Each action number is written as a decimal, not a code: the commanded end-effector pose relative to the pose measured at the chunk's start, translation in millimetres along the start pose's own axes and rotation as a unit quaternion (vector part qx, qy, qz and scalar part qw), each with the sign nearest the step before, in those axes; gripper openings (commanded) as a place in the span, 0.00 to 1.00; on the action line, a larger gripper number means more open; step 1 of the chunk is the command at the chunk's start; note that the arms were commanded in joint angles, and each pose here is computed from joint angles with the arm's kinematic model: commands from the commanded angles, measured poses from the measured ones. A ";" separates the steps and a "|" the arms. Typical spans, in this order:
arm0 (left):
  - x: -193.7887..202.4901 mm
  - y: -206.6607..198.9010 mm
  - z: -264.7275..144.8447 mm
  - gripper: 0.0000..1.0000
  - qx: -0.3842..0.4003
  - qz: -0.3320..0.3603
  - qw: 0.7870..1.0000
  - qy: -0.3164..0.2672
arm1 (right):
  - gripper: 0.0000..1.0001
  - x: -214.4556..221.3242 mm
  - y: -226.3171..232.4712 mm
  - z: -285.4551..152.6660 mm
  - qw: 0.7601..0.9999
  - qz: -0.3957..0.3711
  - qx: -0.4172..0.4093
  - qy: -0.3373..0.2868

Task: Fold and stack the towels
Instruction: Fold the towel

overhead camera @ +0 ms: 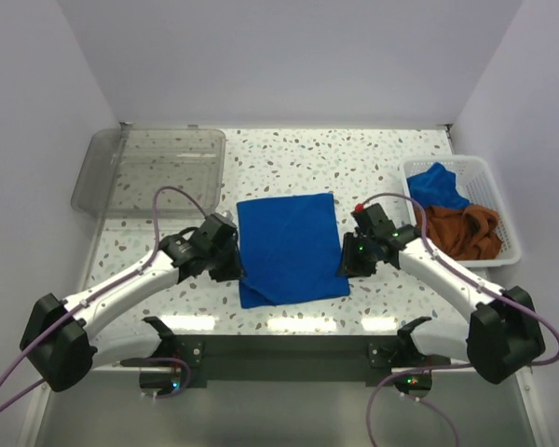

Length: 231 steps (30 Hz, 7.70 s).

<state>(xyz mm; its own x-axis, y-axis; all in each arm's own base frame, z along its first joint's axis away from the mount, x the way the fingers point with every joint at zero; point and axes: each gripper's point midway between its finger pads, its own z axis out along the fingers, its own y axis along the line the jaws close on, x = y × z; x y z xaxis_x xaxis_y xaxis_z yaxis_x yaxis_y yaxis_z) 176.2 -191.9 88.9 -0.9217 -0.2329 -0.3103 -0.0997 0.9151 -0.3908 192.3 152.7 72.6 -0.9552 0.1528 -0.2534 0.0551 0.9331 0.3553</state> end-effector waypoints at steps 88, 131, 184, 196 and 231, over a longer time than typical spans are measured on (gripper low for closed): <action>-200.6 -57.4 138.1 0.24 -0.015 0.108 0.989 -0.101 | 0.22 -198.2 17.7 69.0 0.984 0.019 0.028 -0.176; -255.7 -59.8 116.8 0.74 0.082 0.514 0.853 -0.043 | 0.52 -220.5 -1.6 57.7 0.890 -0.450 -0.062 0.041; -209.8 -23.3 165.1 0.43 0.138 0.473 0.866 0.091 | 0.01 -191.5 -30.1 111.7 0.871 -0.461 -0.084 0.150; -206.8 4.4 169.6 0.20 0.079 0.476 0.868 0.114 | 0.00 -203.4 -26.7 105.1 0.873 -0.464 -0.071 0.134; -291.2 -50.7 72.1 0.00 0.030 0.484 0.868 -0.110 | 0.00 -305.1 -3.5 12.2 0.847 -0.503 0.130 -0.109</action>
<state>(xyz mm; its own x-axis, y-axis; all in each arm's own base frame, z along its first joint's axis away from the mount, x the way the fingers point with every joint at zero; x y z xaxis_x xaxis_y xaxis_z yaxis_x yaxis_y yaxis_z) 480.0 -199.0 124.1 -0.4525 0.6022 -0.6577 0.7317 0.6723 0.1122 476.6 117.0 112.5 -0.5006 -0.7371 -0.4540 -0.7205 0.6455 -0.2535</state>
